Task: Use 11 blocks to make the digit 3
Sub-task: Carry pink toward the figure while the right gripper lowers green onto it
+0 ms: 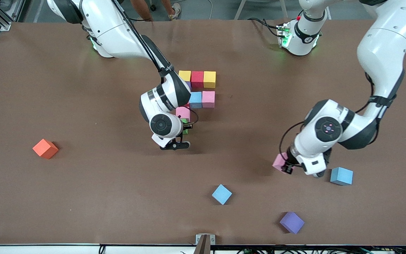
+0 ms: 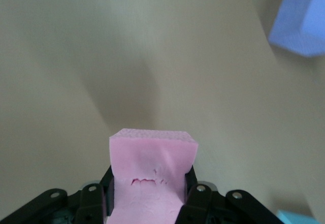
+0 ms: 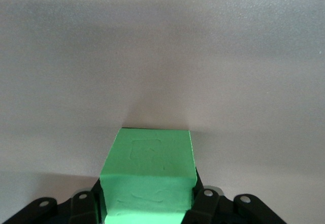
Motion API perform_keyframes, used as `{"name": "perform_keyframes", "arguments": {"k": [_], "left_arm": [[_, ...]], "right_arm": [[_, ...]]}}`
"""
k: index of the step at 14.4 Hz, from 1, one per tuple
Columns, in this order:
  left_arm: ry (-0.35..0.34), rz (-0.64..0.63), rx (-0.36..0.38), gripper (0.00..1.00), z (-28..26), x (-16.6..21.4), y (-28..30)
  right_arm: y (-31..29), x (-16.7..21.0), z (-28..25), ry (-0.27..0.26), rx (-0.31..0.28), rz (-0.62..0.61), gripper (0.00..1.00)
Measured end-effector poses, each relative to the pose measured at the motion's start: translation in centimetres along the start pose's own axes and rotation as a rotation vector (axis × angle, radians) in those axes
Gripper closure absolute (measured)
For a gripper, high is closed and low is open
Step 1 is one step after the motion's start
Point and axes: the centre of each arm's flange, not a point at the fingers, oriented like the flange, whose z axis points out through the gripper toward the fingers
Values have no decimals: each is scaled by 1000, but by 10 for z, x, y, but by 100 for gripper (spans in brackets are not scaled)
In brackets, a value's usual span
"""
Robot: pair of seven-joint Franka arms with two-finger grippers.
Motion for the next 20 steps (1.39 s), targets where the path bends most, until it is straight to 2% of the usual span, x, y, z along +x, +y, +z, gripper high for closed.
{"name": "perform_keyframes", "arguments": {"k": [6, 10, 11, 15, 18, 20], "left_arm": [[-47, -190, 19, 47, -2, -81, 6], [-26, -280, 36, 47, 10, -141, 1], [-15, -298, 42, 47, 16, -154, -1], [16, -362, 41, 47, 30, -200, -3], [16, -430, 34, 47, 29, -223, -2], [26, -499, 20, 47, 29, -234, 0]], "right_arm": [[0, 0, 0, -3, -1, -2, 65], [0, -1, 0, -4, -1, -1, 7], [-1, 0, -1, -1, 1, -2, 0], [0, 2, -38, 43, 28, -1, 0], [32, 5, -113, 87, 74, 39, 0], [81, 12, -165, 126, 116, 104, 0]]}}
